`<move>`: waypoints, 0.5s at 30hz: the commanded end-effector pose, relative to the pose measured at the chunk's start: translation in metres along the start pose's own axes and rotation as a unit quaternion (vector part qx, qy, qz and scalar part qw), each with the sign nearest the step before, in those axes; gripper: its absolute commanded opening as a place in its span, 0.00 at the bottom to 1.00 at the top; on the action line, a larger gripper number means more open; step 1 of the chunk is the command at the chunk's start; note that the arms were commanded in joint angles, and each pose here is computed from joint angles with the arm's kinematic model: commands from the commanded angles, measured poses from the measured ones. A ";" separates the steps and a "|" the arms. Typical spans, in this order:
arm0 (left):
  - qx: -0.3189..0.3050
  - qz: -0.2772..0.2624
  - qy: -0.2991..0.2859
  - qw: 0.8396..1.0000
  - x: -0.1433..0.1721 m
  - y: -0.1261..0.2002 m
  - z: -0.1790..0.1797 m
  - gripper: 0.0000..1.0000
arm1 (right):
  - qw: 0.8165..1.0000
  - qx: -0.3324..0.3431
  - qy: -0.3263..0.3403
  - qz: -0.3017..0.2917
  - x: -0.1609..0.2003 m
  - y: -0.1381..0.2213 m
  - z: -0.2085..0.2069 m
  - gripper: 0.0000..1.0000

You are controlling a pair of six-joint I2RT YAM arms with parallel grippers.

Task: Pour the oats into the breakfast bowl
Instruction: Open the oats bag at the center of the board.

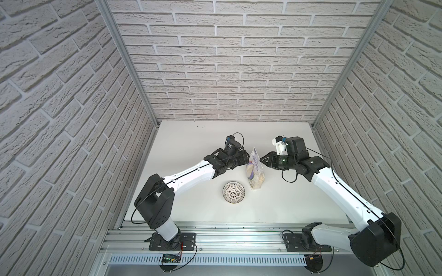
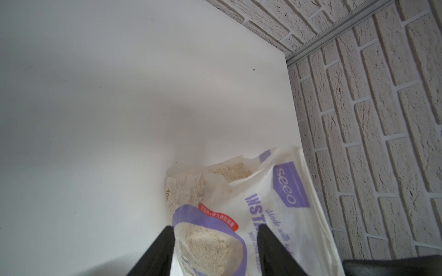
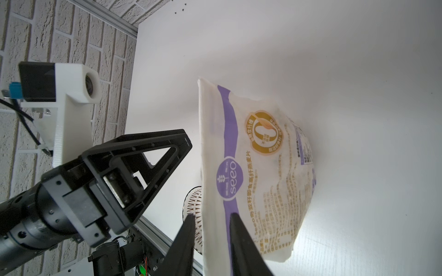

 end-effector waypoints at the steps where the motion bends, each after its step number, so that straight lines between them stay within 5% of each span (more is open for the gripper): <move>1: 0.013 -0.005 -0.005 1.000 -0.006 0.000 -0.012 0.58 | 1.000 -0.013 0.008 0.000 -0.001 -0.004 0.000 0.28; 15: 0.013 -0.006 -0.007 1.000 -0.005 0.003 -0.014 0.58 | 1.000 -0.004 0.011 0.005 0.000 -0.007 -0.002 0.19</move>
Point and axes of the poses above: each gripper's point midway between its finger pads, its own y axis back along the fingers, its own z axis along the line the jaws close on, x = y × z, the point moved 6 cm from there along y, back along the fingers, and after that the axes turned 5 degrees about y, right-handed, at the moved point
